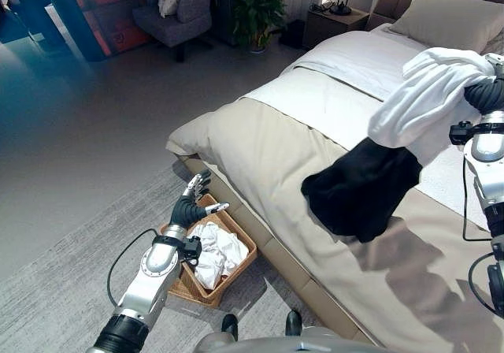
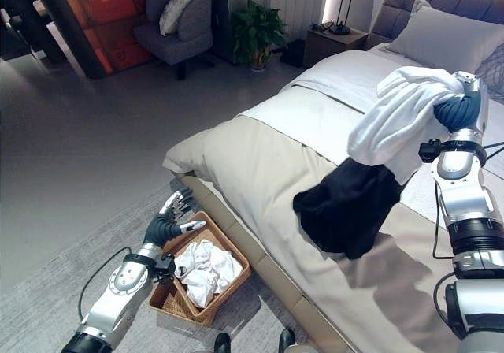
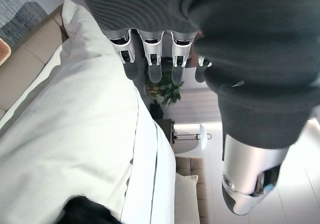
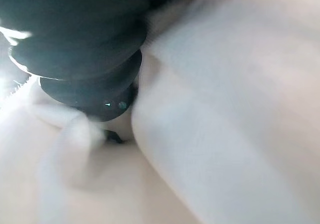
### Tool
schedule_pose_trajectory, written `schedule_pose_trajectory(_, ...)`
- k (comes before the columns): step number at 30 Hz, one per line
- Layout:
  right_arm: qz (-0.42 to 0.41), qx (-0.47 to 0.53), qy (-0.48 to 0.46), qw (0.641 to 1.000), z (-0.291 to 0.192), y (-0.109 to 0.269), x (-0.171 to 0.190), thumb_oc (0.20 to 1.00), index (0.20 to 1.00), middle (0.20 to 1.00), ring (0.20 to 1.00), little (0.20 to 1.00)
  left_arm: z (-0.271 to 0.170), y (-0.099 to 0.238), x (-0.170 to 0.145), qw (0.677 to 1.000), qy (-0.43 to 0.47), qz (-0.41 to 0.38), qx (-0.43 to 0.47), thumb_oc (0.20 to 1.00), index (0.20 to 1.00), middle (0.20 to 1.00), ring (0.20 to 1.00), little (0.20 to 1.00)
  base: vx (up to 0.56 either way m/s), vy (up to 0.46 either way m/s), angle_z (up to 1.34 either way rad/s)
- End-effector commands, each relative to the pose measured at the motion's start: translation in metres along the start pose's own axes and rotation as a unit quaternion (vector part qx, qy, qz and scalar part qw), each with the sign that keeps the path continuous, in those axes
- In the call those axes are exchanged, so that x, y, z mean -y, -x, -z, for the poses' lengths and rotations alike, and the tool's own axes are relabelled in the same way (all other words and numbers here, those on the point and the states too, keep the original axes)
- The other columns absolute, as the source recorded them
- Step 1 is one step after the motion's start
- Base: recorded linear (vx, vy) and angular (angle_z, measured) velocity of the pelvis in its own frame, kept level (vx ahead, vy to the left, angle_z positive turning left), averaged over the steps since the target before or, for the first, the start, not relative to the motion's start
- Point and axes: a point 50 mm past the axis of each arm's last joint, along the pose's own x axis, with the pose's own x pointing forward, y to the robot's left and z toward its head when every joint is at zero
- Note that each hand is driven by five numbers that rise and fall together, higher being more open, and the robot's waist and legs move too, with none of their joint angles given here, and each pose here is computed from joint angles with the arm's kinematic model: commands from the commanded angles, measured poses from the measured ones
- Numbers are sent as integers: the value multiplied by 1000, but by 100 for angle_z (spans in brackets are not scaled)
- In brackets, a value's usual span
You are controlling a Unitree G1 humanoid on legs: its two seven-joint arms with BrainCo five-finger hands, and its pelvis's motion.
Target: Pick up clothes into the bucket
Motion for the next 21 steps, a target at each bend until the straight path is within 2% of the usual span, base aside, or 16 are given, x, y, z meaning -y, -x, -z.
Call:
schedule_pose_trajectory(1, 44, 72, -7, 996, -36, -21, 25, 200, 200, 200, 200, 200, -15, -2, -6, 999, -25, 2, 45, 1000, 1000, 1000, 1000, 1000, 0, 0, 0)
schedule_pose_trajectory(14, 10, 31, 17, 999, -20, -24, 20, 200, 200, 200, 200, 200, -9, 2, -6, 999, -24, 1, 32, 1000, 1000, 1000, 1000, 1000, 0, 0, 0)
schedule_pose_trajectory(21, -5, 74, -25, 997, -37, -18, 10, 200, 200, 200, 200, 200, -20, -4, -6, 998, -27, 3, 54, 1000, 1000, 1000, 1000, 1000, 0, 0, 0)
